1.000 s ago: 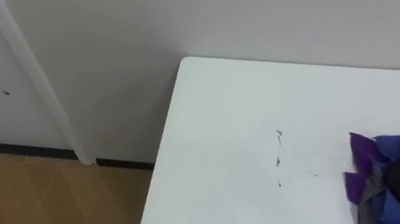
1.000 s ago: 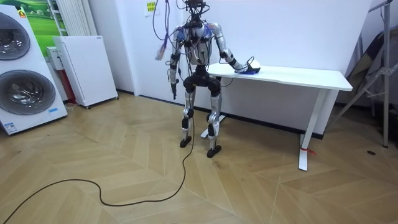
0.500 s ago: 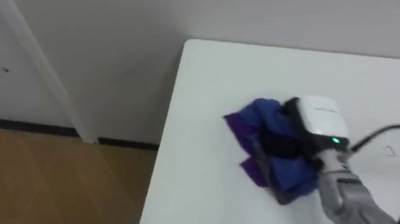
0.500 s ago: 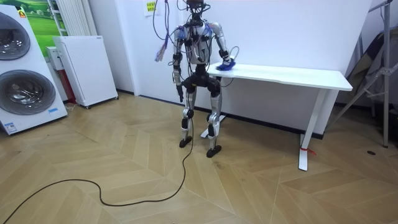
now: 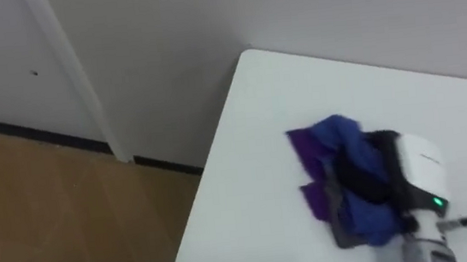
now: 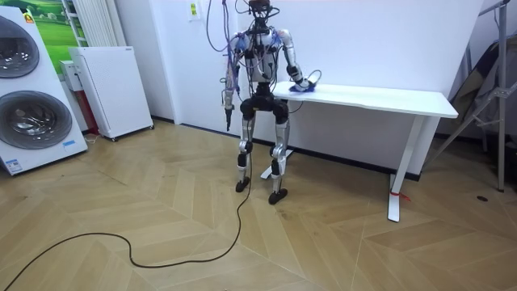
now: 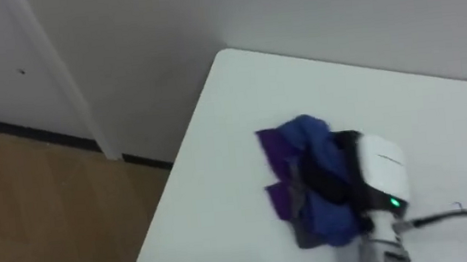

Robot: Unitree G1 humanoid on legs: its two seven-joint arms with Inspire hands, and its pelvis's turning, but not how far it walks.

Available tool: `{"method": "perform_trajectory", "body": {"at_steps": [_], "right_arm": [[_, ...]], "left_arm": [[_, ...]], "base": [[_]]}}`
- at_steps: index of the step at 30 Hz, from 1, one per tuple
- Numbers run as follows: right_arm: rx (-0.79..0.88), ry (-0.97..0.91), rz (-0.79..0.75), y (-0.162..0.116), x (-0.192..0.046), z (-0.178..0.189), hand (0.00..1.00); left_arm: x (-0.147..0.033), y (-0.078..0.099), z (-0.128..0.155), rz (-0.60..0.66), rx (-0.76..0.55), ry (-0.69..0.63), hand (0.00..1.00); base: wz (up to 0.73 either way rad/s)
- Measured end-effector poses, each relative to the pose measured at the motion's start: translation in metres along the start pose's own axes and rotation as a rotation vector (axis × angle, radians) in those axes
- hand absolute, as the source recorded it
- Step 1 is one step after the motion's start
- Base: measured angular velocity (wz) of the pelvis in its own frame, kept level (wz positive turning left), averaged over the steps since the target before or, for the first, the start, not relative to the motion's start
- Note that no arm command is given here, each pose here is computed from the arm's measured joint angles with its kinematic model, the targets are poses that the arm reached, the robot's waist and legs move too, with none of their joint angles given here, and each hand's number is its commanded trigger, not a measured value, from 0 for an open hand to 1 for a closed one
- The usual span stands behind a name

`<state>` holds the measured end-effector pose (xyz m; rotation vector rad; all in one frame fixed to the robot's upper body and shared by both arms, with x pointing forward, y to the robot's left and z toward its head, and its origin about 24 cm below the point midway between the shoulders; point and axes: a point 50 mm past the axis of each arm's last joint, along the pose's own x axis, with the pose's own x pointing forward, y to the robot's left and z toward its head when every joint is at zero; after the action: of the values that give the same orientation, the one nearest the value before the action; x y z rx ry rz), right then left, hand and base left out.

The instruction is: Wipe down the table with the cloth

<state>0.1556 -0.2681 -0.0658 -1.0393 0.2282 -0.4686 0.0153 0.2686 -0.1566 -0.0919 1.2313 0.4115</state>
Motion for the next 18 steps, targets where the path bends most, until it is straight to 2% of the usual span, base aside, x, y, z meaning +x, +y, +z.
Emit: {"method": "perform_trajectory", "body": {"at_steps": [2,4,7,9,11,13,15,17,18], "right_arm": [[0.001,0.159,-0.055,-0.011,-0.010,-0.033,1.00],[0.008,0.232,-0.076,-0.015,-0.014,-0.045,1.00],[0.012,0.251,-0.077,-0.017,-0.012,-0.047,1.00],[0.016,0.239,-0.064,-0.014,-0.001,-0.039,1.00],[0.012,0.191,-0.033,-0.005,0.025,-0.012,1.00],[-0.003,0.162,0.010,-0.001,0.044,0.009,1.00],[-0.020,0.059,0.094,0.011,0.056,0.045,1.00],[-0.071,-0.202,0.224,0.035,0.061,0.116,1.00],[-0.078,-0.267,0.250,0.040,0.062,0.135,1.00]], "left_arm": [[0.000,0.005,0.001,0.017,-0.024,-0.009,0.00],[0.000,0.005,0.001,0.018,-0.025,-0.011,0.00],[0.001,0.000,0.004,-0.002,-0.001,-0.015,0.00],[0.001,-0.008,0.003,-0.027,0.026,-0.010,0.00],[0.003,-0.021,0.001,-0.066,0.044,0.004,0.00],[0.005,-0.035,0.004,-0.100,0.049,0.016,0.00],[0.009,-0.043,0.013,-0.121,0.065,0.014,0.00],[0.012,-0.050,0.031,-0.135,0.081,-0.012,0.00],[0.013,-0.052,0.036,-0.143,0.094,-0.023,0.00]], "base": [[-0.09],[-0.15],[-0.24],[-0.42],[-0.86],[-0.98],[-0.95],[-0.78],[-0.51]]}}
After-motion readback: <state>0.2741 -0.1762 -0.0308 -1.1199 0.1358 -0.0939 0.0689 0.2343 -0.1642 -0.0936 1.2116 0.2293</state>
